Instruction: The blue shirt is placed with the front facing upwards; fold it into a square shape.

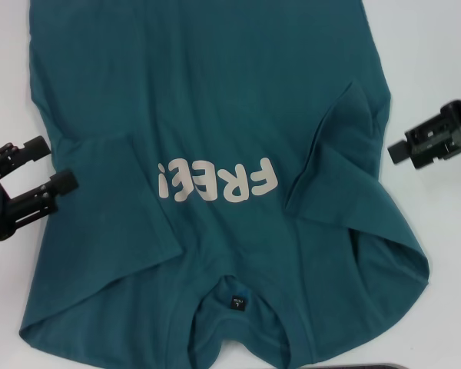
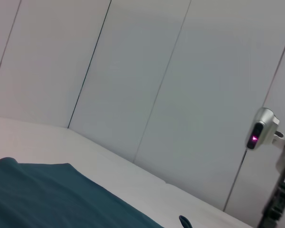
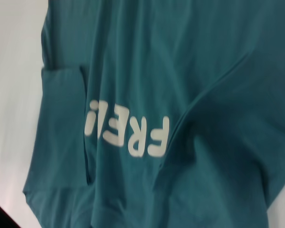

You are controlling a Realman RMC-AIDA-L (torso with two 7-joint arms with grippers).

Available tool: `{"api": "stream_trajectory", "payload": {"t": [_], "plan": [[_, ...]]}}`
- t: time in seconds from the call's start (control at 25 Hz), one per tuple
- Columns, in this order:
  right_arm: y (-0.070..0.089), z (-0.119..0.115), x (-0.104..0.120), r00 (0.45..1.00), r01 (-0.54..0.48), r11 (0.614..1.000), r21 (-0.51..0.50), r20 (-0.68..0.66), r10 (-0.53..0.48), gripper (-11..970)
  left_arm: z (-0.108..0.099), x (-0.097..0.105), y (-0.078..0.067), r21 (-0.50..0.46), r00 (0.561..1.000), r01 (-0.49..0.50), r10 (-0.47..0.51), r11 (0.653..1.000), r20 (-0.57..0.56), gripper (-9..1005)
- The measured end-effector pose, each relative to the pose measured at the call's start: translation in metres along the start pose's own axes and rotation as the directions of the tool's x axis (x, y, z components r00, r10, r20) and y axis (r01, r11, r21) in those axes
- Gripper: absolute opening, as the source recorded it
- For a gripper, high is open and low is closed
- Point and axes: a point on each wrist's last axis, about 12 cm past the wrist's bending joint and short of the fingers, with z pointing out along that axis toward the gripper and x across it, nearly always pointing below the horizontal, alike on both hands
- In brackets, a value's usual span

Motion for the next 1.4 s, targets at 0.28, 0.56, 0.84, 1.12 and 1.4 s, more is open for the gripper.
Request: {"api": "stream_trajectory", "payload": {"t": [0.28,0.56,0.84,1.12,1.4], "plan": [[0.001,0.01,0.006,0.996,0.041,0.999,0.031,-0.079,-0.038,651,-0.001,-0.001,0.002,-0.01,1.0,-0.002,0.002,1.0,0.003,813],[0.002,0.022,0.008,0.986,0.059,0.993,0.1,-0.159,-0.042,650,-0.001,-0.002,0.002,-0.018,1.0,-0.004,0.004,1.0,0.02,813],[0.005,0.04,0.007,0.978,0.074,0.988,0.138,-0.203,-0.045,649,-0.002,-0.002,0.002,-0.023,1.0,-0.003,0.003,1.0,0.02,812],[0.015,0.054,0.003,0.968,0.108,0.983,0.148,-0.242,-0.07,647,-0.002,-0.001,0.003,-0.032,1.0,-0.001,0.001,0.999,0.017,812],[0.029,0.06,-0.006,0.97,0.158,0.986,0.061,-0.196,-0.143,646,-0.002,-0.001,0.003,-0.036,1.0,-0.001,0.001,0.999,0.018,812]]}}
